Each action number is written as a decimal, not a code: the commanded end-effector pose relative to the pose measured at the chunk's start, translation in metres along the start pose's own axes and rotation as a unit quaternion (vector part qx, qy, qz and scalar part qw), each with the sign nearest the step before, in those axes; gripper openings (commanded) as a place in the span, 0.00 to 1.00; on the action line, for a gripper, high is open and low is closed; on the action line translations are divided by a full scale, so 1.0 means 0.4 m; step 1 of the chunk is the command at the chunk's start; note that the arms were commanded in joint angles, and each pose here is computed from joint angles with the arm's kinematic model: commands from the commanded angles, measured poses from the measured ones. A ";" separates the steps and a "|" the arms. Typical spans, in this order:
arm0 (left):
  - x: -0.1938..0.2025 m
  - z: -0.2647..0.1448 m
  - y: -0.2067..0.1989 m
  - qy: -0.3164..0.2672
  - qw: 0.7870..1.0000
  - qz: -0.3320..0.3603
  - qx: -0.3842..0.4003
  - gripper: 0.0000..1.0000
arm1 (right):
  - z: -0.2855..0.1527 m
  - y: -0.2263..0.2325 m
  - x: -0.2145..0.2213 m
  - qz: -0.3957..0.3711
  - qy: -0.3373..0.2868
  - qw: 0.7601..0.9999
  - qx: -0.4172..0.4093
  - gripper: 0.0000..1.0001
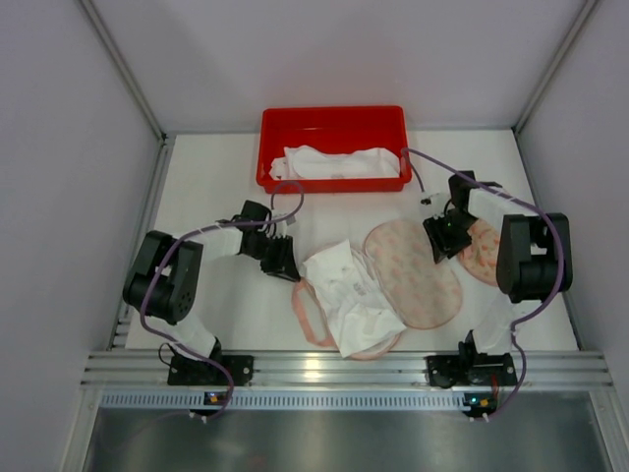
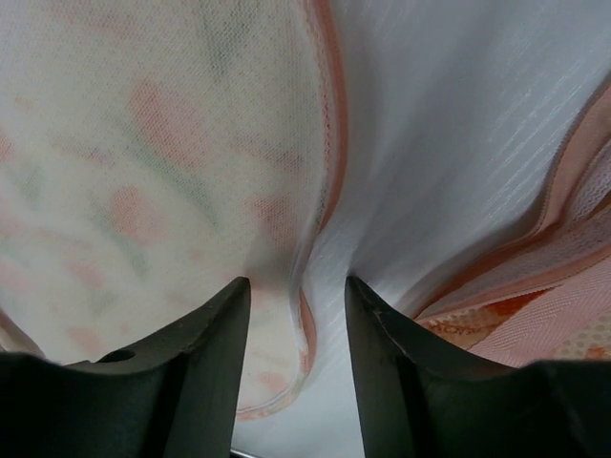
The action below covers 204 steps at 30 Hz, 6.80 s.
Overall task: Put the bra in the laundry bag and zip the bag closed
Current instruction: Close the laundry bag at the center of the board, then adjust the laundry bag at the center of the board.
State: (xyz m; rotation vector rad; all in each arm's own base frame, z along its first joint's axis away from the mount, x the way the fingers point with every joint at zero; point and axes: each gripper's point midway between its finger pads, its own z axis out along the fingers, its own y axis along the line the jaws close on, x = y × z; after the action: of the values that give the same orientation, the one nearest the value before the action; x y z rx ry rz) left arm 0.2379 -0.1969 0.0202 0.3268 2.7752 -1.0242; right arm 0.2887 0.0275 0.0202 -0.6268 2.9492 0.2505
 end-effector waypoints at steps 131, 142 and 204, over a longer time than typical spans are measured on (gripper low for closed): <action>-0.342 -0.007 0.129 -0.115 0.992 -0.049 -0.006 0.06 | -0.031 0.389 -0.124 0.077 -0.130 0.928 -0.340 0.48; -0.308 -0.239 -0.027 -0.188 0.980 0.056 -0.014 0.46 | -0.022 0.493 -0.063 0.067 -0.105 0.904 -0.410 0.21; 0.008 0.002 0.070 -0.003 0.994 -0.076 -0.077 0.00 | -0.004 0.575 -0.123 0.096 -0.105 0.886 -0.441 0.69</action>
State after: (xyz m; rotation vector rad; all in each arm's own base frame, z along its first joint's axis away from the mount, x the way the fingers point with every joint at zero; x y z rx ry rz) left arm 0.2300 -0.1863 0.0168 0.0867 2.8842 -0.9577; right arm 0.2172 0.2341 0.0417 -0.3129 2.6879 1.5131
